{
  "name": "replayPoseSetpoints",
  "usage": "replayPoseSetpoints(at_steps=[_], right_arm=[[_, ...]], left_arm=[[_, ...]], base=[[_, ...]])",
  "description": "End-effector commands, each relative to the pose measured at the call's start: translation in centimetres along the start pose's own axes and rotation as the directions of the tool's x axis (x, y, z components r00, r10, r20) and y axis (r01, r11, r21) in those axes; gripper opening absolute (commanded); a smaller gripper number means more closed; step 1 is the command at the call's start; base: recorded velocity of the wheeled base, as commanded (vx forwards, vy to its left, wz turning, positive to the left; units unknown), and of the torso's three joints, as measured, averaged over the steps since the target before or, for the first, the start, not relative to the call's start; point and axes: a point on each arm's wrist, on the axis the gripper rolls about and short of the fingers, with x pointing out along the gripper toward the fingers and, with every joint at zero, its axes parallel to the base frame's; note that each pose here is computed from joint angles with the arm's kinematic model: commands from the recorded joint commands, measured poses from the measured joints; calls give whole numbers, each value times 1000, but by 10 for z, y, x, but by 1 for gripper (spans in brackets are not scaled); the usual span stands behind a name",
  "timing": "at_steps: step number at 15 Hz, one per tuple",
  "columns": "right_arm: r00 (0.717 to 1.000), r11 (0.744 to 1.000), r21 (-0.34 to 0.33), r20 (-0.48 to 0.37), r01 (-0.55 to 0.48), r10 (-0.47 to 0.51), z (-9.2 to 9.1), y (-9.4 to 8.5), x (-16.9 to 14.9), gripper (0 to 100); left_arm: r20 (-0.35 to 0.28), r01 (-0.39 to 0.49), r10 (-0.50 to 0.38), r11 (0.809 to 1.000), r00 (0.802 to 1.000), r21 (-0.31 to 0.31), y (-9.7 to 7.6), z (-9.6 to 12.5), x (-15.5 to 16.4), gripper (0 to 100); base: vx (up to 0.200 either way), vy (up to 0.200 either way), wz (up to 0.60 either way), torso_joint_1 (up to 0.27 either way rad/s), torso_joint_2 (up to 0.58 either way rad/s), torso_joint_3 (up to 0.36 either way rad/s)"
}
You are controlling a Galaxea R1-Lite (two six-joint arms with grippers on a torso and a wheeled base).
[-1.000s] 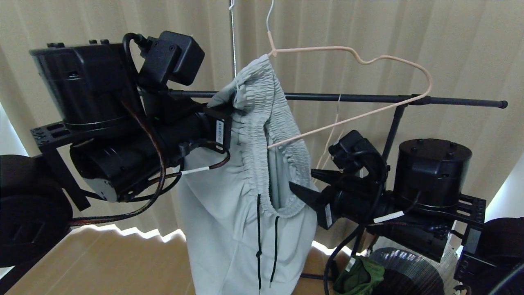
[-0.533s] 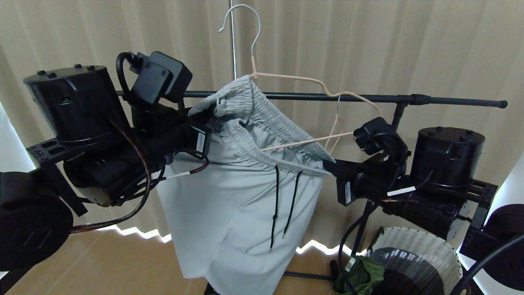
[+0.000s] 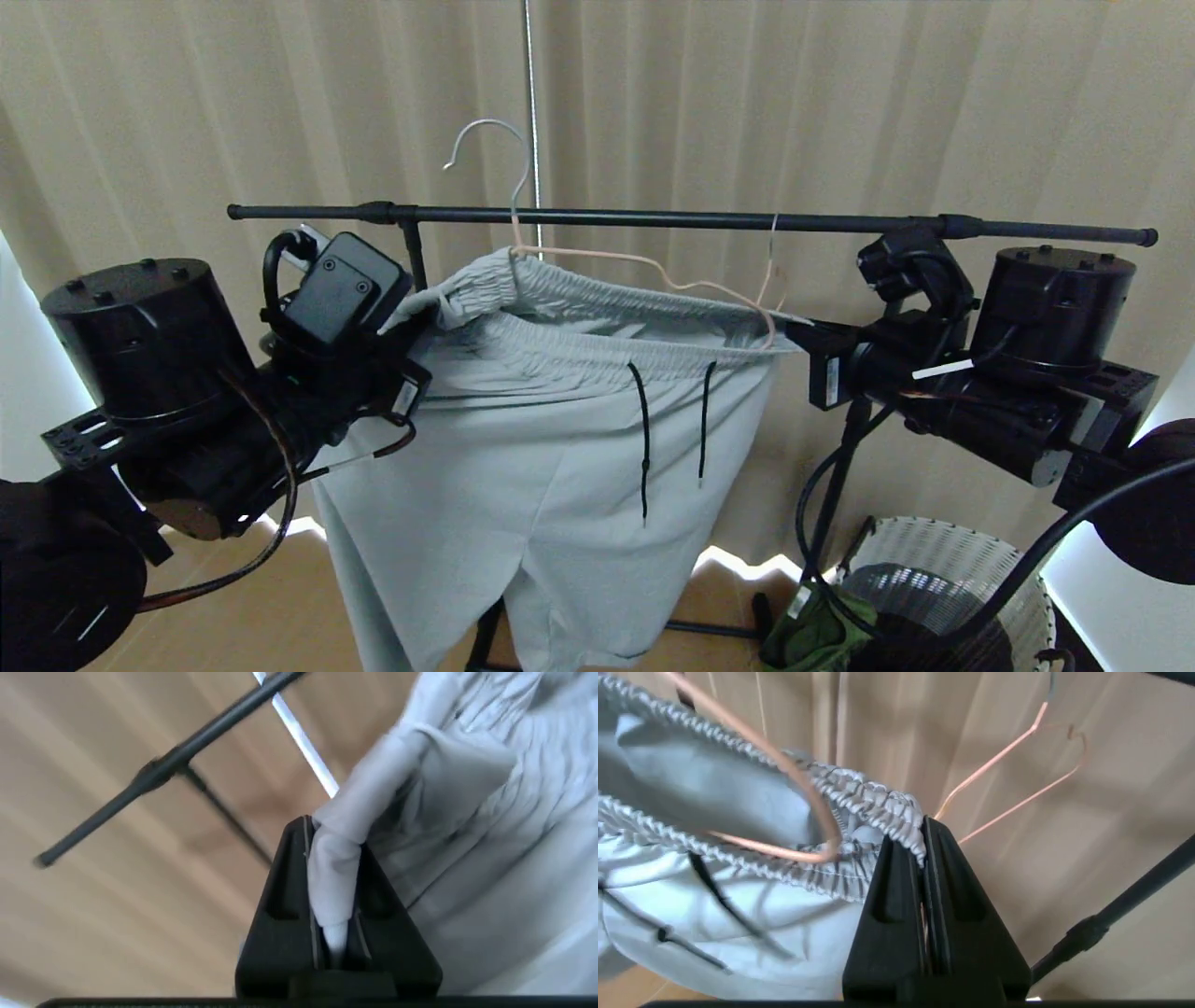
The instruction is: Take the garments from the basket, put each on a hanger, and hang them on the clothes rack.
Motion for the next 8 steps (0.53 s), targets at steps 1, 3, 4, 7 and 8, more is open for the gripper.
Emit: replayPoseSetpoints(at_steps=[1, 3, 4, 7, 8], right_arm=[[1000, 1000, 1, 4, 5, -5, 1, -1, 0, 0], [1000, 1000, 1, 12, 6, -6, 3, -1, -1, 0], [1000, 1000, 1, 18, 6, -6, 5, -1, -2, 0], [999, 1000, -2, 36, -2, 2, 9, 1, -7, 0], [997, 997, -49, 38, -67, 69, 11, 18, -17, 0]], left_arm=[[-41, -30, 31, 999, 999, 32, 8, -11, -1, 0], [-66, -28, 33, 998, 997, 64, 9, -18, -2, 0], [-76, -23, 29, 996, 997, 83, 8, -21, -2, 0], [-81, -19, 26, 996, 996, 87, 7, -22, -2, 0], [-84, -15, 22, 996, 996, 89, 5, -22, 0, 0]], base=[[0, 0, 0, 0, 0, 0], [0, 0, 0, 0, 0, 0], [0, 0, 0, 0, 0, 0], [0, 0, 0, 0, 0, 0], [0, 0, 0, 0, 0, 0]])
